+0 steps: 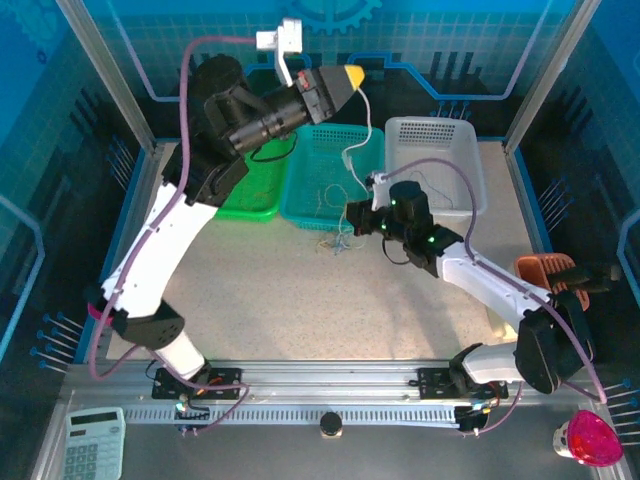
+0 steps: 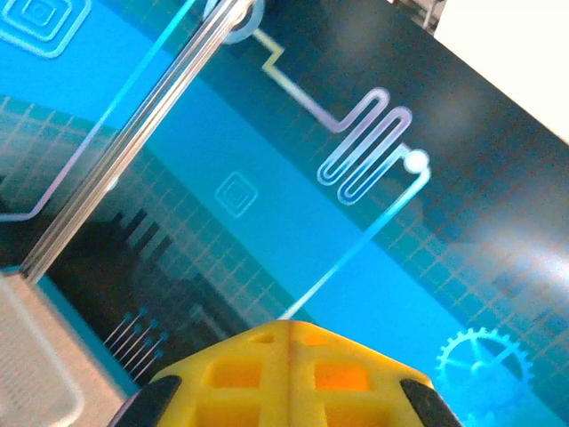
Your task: Untangle the cables
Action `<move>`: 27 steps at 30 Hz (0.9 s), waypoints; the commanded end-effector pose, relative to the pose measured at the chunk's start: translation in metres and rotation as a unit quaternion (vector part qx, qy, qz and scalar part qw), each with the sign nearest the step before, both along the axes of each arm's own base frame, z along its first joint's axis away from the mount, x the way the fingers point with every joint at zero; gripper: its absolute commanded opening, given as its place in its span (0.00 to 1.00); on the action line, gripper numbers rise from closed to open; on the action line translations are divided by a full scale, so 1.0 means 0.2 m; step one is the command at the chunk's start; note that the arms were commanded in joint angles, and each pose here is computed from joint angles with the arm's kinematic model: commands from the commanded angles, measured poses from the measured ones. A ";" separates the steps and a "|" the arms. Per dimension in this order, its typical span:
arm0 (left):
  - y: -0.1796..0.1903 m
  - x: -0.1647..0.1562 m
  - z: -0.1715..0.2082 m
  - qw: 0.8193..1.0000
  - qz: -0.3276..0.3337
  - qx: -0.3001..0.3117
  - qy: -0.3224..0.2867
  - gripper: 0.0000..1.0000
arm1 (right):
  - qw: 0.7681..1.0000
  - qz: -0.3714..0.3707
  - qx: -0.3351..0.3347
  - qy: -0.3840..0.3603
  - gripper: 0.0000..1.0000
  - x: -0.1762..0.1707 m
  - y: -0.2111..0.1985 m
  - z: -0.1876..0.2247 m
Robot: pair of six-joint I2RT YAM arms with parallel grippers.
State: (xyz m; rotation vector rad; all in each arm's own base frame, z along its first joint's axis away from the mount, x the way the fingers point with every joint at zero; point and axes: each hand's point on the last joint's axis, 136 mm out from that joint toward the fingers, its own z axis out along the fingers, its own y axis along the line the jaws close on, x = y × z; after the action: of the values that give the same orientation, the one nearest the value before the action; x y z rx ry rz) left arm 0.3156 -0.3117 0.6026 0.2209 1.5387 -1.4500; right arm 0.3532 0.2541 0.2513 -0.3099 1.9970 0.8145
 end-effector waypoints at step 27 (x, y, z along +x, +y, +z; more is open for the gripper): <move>0.37 0.04 -0.51 0.986 0.158 0.055 -0.004 0.00 | 0.986 0.061 0.055 -0.148 0.00 -0.11 0.03 0.83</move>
State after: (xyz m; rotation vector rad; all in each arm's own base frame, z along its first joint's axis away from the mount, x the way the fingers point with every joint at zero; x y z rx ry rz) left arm 0.3246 -0.2452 0.4951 0.0435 1.6077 -1.1501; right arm 0.3128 0.2591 0.4460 -0.4404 1.5859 0.9991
